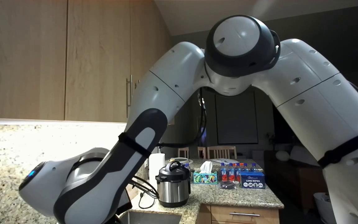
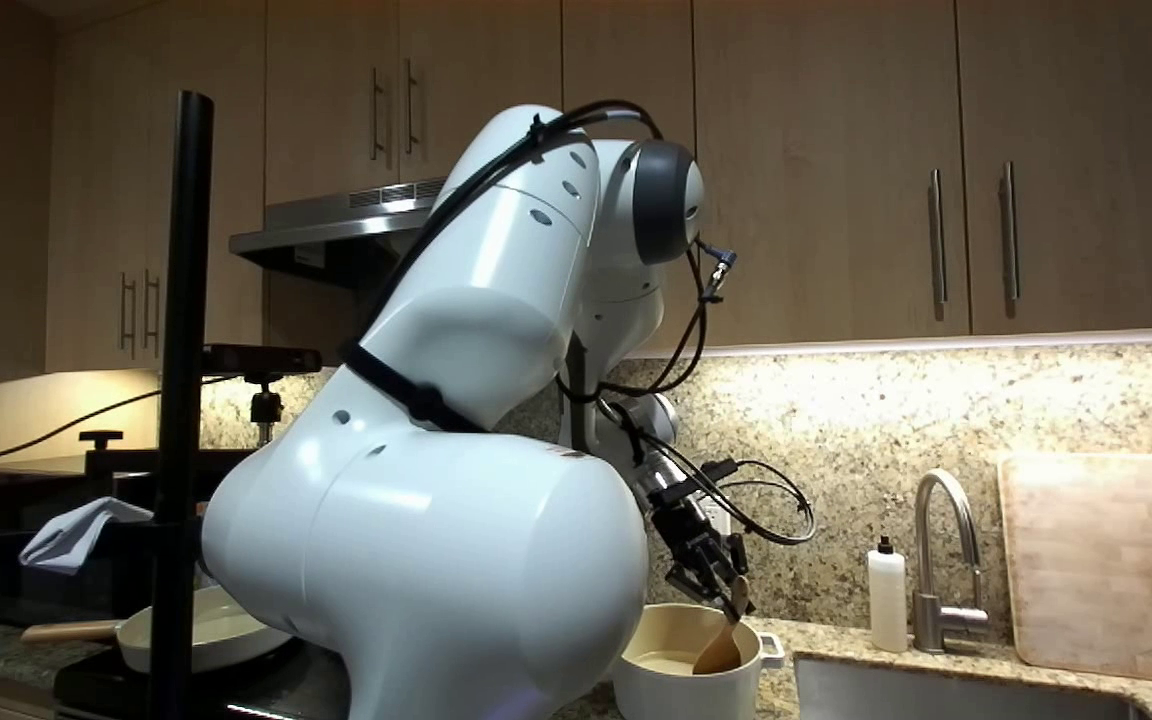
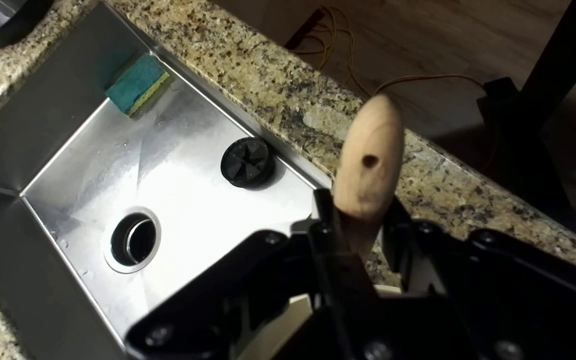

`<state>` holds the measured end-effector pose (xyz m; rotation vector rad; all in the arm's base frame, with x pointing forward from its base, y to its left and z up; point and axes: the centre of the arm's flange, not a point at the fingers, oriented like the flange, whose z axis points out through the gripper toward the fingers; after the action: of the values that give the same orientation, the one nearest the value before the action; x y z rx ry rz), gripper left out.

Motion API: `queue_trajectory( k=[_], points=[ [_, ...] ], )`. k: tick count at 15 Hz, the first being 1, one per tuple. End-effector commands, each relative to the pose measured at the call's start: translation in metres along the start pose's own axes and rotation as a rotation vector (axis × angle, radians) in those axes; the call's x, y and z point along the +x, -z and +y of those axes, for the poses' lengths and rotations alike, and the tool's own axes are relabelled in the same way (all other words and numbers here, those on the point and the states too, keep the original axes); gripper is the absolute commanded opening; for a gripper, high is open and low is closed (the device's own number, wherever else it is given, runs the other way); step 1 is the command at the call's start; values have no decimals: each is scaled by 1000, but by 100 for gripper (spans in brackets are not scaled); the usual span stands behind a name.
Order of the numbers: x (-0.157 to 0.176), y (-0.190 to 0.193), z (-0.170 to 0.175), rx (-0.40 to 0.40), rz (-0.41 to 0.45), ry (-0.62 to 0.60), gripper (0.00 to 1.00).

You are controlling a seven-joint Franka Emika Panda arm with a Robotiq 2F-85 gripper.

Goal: Pick up the cooking stick and stir in the pot

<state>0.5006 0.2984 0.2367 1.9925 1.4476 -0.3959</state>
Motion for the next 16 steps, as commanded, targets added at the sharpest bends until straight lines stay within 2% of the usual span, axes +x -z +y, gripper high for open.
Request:
queue_trajectory(
  k=[1,11,16],
  points=[
    [-12,5,-10,14,14,-1,9],
    [30,27,-14,52,69,41,9],
    [29,29,3,25,59,-3,9]
  ],
)
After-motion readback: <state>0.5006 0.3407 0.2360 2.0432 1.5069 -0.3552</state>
